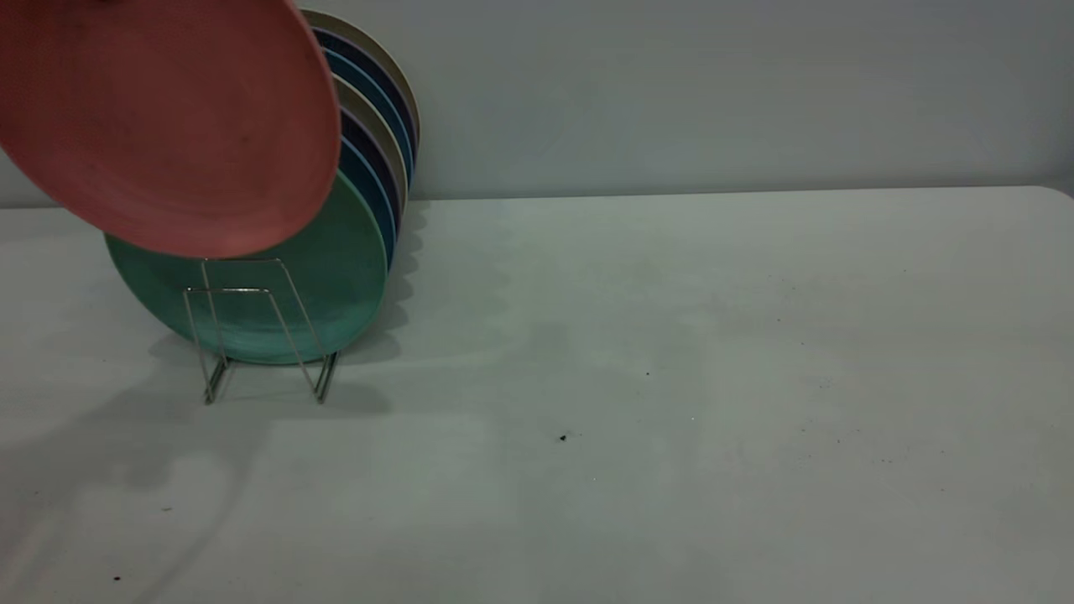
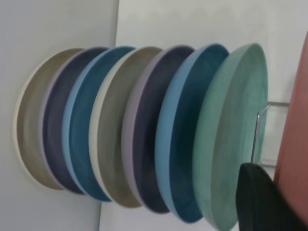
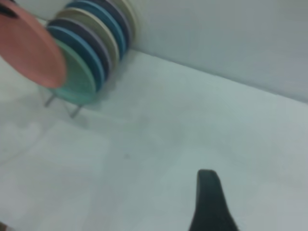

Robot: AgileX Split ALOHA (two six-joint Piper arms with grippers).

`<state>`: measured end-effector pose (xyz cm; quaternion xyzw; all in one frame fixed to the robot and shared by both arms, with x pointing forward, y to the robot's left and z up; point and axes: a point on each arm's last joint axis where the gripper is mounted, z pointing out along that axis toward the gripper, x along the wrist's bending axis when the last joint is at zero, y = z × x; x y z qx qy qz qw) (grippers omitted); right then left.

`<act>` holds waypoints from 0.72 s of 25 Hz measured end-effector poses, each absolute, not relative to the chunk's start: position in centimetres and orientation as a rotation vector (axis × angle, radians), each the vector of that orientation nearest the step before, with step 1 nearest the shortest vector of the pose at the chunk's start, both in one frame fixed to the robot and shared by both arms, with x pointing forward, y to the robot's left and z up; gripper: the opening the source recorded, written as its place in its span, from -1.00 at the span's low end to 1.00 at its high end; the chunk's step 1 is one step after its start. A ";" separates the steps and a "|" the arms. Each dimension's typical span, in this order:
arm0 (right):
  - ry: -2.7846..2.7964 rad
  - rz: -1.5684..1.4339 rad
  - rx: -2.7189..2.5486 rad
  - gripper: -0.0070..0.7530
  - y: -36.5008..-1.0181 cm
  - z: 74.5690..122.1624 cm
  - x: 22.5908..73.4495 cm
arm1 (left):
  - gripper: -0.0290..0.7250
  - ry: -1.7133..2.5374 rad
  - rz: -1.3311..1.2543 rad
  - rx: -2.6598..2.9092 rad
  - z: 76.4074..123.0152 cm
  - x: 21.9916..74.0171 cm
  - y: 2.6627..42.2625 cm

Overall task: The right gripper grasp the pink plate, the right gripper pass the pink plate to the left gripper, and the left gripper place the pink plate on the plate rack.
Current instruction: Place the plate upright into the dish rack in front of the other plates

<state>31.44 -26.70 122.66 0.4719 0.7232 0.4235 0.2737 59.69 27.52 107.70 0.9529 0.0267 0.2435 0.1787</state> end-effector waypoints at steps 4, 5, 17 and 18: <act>2.012 1.034 1.407 0.38 -27.1 117.4 31.0 | -0.64 0.061 0.662 2.699 107.6 59.5 27.6; 2.030 0.993 1.457 0.38 -27.3 115.7 30.9 | -0.64 0.056 0.664 2.699 107.6 59.5 27.6; 1.950 0.773 1.664 0.38 -28.8 105.8 30.1 | -0.64 0.049 0.750 2.713 104.8 62.1 28.0; 1.949 0.772 1.667 0.38 -28.8 105.6 30.1 | -0.64 0.049 0.742 2.716 104.5 62.3 28.0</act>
